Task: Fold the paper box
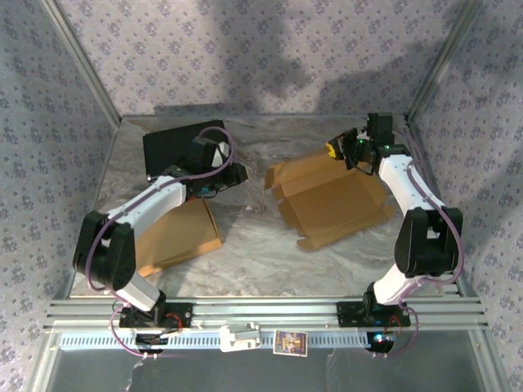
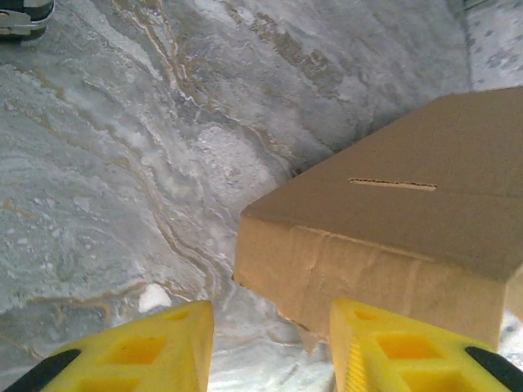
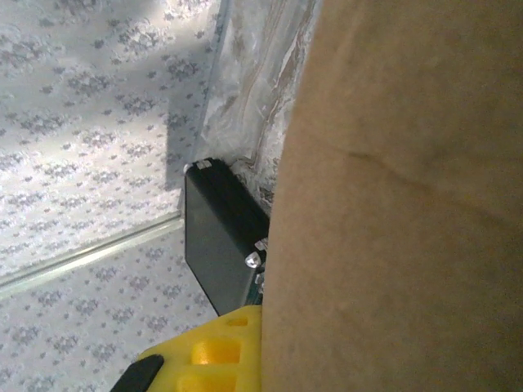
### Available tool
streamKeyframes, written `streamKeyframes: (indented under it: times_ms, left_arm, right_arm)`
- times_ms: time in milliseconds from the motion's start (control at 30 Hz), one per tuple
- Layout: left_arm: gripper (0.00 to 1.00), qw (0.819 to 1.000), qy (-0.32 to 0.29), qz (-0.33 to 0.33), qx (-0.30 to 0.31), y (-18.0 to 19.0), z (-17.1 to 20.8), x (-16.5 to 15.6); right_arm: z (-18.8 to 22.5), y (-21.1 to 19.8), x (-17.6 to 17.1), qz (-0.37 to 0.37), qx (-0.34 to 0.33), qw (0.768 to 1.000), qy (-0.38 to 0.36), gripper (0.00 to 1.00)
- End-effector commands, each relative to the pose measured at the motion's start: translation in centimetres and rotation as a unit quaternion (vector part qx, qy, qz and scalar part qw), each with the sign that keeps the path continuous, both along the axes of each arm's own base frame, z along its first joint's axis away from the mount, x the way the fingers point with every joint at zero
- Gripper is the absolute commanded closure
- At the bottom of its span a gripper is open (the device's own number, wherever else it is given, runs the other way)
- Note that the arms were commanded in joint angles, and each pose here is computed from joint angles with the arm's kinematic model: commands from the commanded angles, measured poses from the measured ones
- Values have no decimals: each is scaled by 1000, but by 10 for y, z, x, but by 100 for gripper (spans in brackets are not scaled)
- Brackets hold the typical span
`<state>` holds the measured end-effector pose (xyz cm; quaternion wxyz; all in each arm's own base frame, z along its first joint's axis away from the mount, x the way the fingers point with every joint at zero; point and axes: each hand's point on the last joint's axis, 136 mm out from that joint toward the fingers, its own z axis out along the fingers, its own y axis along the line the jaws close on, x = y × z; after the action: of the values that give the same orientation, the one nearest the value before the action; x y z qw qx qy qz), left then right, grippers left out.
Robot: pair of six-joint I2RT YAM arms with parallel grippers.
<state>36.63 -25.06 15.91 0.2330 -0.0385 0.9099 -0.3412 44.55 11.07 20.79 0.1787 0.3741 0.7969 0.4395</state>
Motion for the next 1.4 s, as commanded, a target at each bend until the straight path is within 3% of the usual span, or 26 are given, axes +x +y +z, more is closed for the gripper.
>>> streamKeyframes:
  times_ms: [0, 300, 600, 800, 1367]
  left_arm:
    - [60, 999, -36, -34, 18, -9, -1, 14]
    - [57, 992, -75, -95, 39, -32, -25, 22]
    - [50, 967, -151, -186, 92, -56, -34, 24]
    - [49, 951, -180, -241, 75, -70, -34, 13]
    - [46, 919, -239, -314, 21, -94, -26, -21]
  right_arm:
    - [-9, 6, 5, 39, -3, 998, -43, 100]
    - [-45, 9, 4, 76, 0, 997, -32, 100]
    - [-48, 11, 10, 90, -12, 996, -20, 100]
    - [-49, 12, 16, 95, -14, 995, -17, 100]
    - [-50, 16, 30, 89, -3, 996, -13, 100]
